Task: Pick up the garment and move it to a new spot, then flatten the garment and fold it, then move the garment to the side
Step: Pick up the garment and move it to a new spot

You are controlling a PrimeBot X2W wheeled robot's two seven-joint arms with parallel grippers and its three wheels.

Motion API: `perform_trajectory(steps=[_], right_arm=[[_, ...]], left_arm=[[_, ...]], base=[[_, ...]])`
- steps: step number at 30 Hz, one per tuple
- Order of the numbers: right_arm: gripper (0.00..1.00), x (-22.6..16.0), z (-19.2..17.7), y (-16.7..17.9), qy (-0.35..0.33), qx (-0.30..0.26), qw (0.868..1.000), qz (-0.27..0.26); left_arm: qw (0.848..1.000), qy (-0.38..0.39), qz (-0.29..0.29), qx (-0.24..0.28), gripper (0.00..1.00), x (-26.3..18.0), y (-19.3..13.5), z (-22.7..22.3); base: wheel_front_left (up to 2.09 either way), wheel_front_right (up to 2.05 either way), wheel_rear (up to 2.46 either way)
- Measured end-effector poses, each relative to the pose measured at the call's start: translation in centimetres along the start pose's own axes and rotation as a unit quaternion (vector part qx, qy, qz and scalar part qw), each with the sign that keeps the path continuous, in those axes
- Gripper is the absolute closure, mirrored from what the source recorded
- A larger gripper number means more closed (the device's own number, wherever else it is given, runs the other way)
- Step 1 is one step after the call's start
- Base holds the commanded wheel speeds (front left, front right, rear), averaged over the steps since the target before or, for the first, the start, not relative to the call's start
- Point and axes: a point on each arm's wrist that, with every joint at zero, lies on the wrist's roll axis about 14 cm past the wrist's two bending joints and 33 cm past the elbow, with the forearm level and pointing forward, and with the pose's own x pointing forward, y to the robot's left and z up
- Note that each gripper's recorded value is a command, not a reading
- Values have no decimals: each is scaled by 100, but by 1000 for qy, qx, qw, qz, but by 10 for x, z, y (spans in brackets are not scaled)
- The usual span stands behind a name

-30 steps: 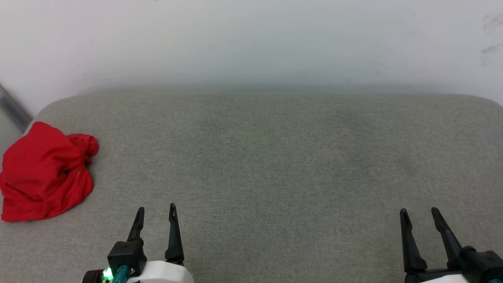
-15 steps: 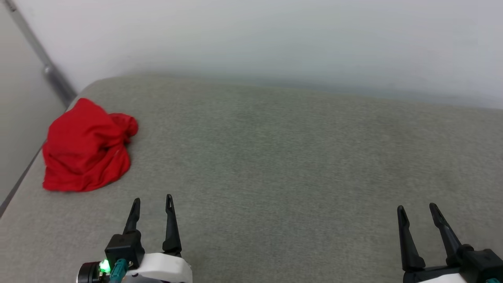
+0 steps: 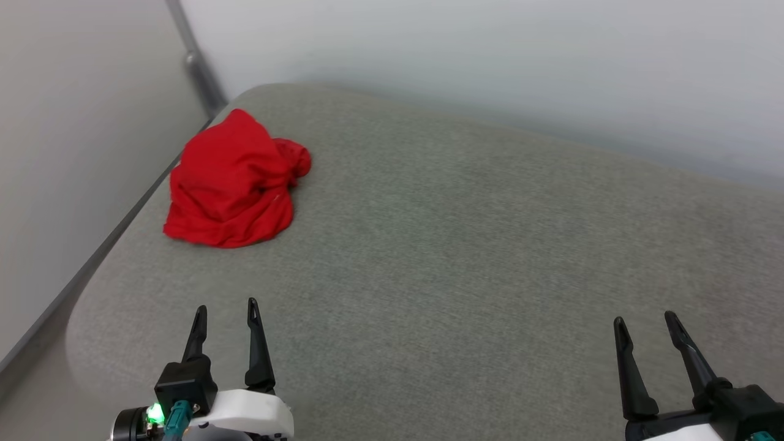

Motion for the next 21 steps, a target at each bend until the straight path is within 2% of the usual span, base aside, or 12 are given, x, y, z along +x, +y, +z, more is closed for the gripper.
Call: perform_trajectory(steps=[11, 21], right_arm=[[0, 20, -4, 33, 2, 4, 998, 57], [0, 20, -7, 33, 5, 2, 998, 57]], left_arm=[[998, -3, 58, 4, 0, -15, 37, 4], [997, -2, 74, -8, 0, -11, 47, 4]], base=[[0, 0, 0], [0, 0, 0]])
